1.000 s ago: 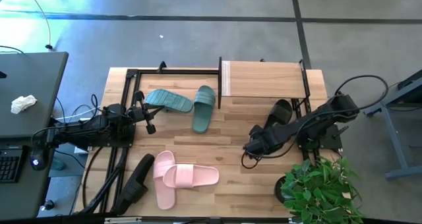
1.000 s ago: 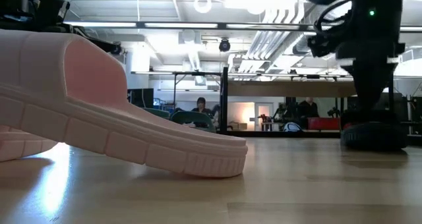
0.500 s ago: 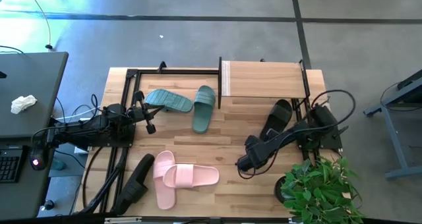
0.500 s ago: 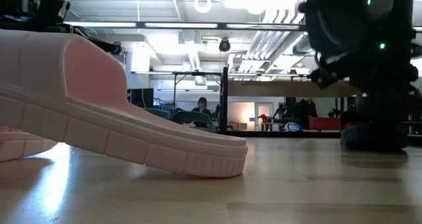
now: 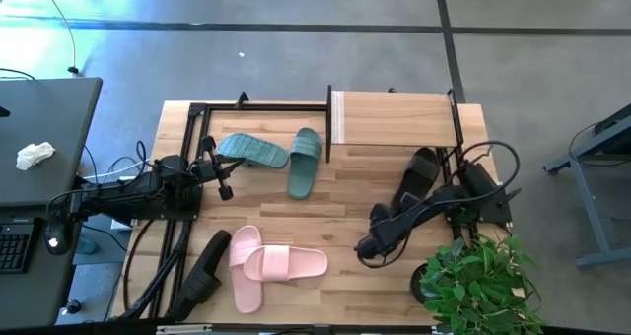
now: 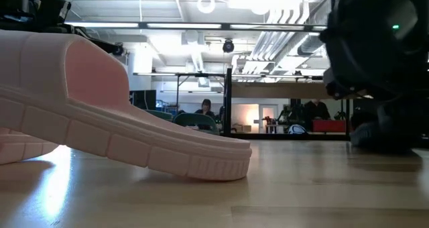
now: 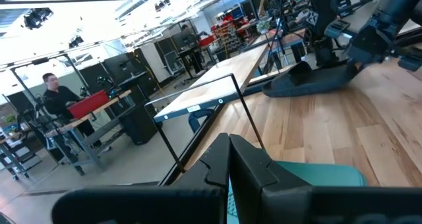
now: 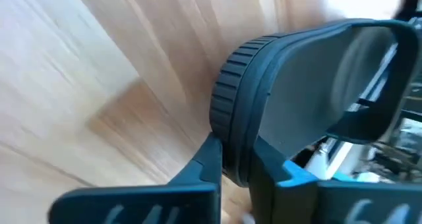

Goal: Pick and place slides into the shelf
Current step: Put the right black slipper under the shelf

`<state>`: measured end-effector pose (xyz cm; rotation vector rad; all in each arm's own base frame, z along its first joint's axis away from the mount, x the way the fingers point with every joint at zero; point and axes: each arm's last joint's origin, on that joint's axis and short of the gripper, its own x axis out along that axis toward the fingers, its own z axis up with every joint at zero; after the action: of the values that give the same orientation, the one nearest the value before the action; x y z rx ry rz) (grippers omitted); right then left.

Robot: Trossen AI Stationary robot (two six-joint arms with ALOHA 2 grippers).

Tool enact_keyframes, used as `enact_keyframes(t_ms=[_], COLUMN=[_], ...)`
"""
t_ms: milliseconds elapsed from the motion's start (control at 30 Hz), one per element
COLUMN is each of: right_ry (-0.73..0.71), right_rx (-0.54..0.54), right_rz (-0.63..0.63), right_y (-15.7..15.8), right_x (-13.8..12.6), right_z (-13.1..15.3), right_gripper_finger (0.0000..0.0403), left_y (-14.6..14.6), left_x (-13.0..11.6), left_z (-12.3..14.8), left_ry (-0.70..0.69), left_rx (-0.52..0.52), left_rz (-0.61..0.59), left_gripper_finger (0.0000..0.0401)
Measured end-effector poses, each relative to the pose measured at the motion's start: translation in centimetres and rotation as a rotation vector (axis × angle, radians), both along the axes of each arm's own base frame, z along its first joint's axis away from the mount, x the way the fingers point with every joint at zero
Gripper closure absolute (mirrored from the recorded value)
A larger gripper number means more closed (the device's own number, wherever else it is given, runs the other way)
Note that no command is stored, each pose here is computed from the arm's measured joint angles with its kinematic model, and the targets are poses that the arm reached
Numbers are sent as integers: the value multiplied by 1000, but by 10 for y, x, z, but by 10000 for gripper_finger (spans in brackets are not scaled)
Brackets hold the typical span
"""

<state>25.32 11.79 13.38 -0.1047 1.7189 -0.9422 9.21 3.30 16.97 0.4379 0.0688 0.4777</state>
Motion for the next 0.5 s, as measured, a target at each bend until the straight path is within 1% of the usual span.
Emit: enact_keyframes(t_ms=[100,267,433,500], right_ry=[35,55,58,58], right_rx=[-58,-171,-199,-203], right_rz=[51,222,308,370], right_y=[4,9,9,8], right_x=[-6,-12,-11,-9], right_z=[4,8,9,5], right_gripper_finger=[386,398,398,400], left_y=[0,0,0,0], left_x=[0,0,0,0], left_z=[0,0,0,0], left_ry=[0,0,0,0], left_rx=[0,0,0,0], left_rz=[0,0,0,0], left_gripper_finger=[400,400,400,400])
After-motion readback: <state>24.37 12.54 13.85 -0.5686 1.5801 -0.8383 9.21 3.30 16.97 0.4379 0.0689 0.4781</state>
